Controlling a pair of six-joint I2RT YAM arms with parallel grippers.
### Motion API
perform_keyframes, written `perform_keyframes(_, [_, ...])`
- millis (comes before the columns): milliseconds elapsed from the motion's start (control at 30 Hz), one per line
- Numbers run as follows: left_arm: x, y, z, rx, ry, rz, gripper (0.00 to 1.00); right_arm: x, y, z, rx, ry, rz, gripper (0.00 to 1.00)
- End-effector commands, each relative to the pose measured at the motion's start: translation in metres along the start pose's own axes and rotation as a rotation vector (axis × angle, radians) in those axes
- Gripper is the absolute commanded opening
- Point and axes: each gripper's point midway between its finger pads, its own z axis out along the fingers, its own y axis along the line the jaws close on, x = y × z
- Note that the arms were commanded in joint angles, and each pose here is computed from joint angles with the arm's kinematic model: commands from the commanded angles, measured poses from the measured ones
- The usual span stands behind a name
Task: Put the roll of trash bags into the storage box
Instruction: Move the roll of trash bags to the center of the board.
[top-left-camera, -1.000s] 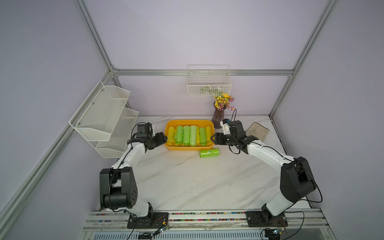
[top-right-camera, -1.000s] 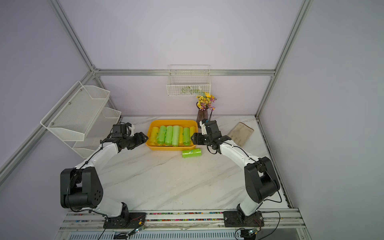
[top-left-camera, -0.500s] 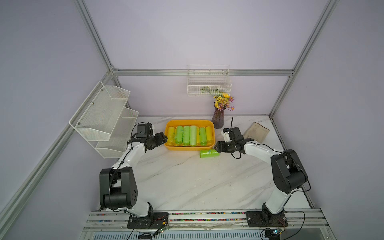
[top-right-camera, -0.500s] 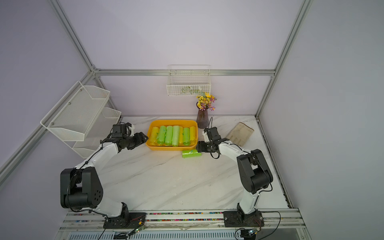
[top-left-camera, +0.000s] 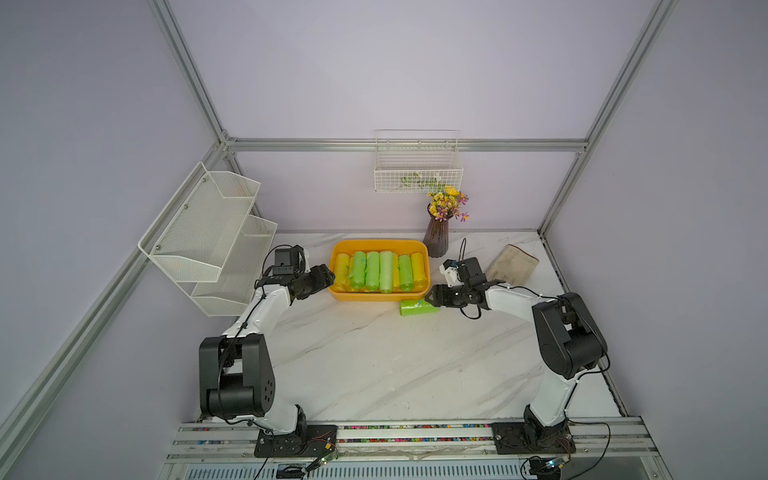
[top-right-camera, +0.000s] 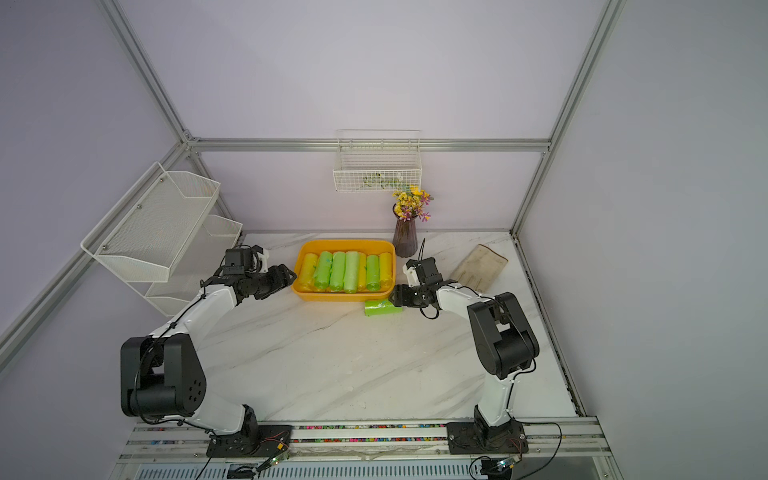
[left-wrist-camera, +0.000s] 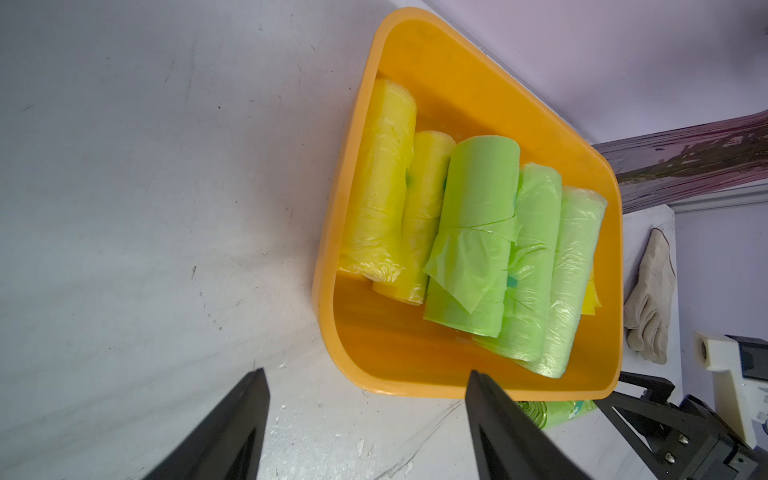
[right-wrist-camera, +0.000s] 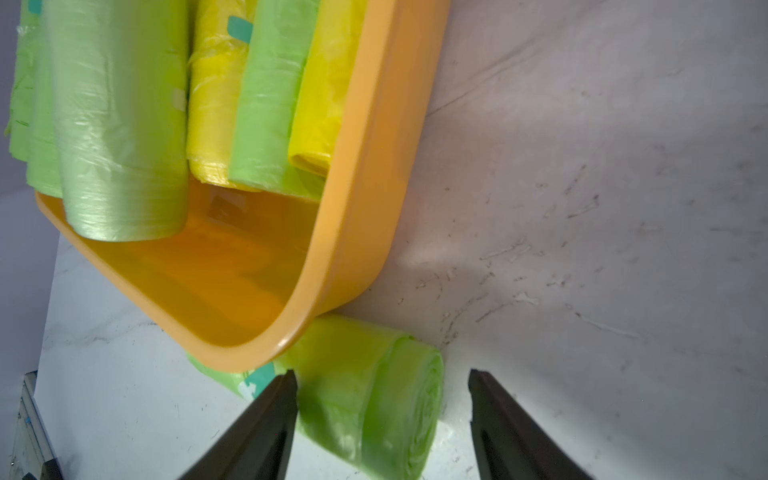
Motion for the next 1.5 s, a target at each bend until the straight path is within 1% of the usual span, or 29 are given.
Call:
perform_keyframes(0, [-0.019,-0.011,-0.014,0.033,-0.06,0.019,0.75,-0.006,0.005,0.009,-0.059,0.003,-0.012,0.69])
perform_keyframes(100, [-0.017,-0.011,-0.013,0.033,-0.057,0.019,0.75,-0.001,0.007,0.013,-0.085,0.025,-0.003,0.68])
perform_keyframes(133, [-0.018,-0.011,-0.013,0.032,-0.058,0.019,0.75,0.002,0.008,0.012,-0.09,0.033,0.002,0.62])
perform_keyframes(200, [-0.017,-0.01,-0.013,0.026,-0.06,0.019,0.75,0.009,0.009,0.008,-0.094,0.037,0.009,0.61])
perform_keyframes(600, [-0.018,-0.009,-0.008,0.027,-0.049,0.013,0.75,0.06,0.018,-0.032,-0.087,0.055,0.063,0.59])
perform_keyframes(767, [-0.017,-0.008,-0.007,0.026,-0.048,0.012,0.75,0.07,0.027,-0.042,-0.099,0.063,0.062,0.59])
perform_keyframes(867, [-0.017,-0.008,-0.006,0.025,-0.047,0.011,0.75,0.066,0.026,-0.049,-0.064,0.056,0.032,0.6])
perform_keyframes(1067, [-0.016,-0.008,-0.007,0.03,-0.048,0.013,0.75,0.034,0.02,-0.056,0.036,0.01,-0.053,0.61])
perform_keyframes(1267, [-0.016,-0.009,-0.008,0.032,-0.049,0.014,0.75,0.012,0.02,-0.033,0.033,0.038,-0.093,0.61])
perform_keyframes(1467, [-0.016,-0.01,-0.009,0.037,-0.049,0.015,0.75,0.013,0.013,-0.001,0.009,0.094,-0.082,0.61])
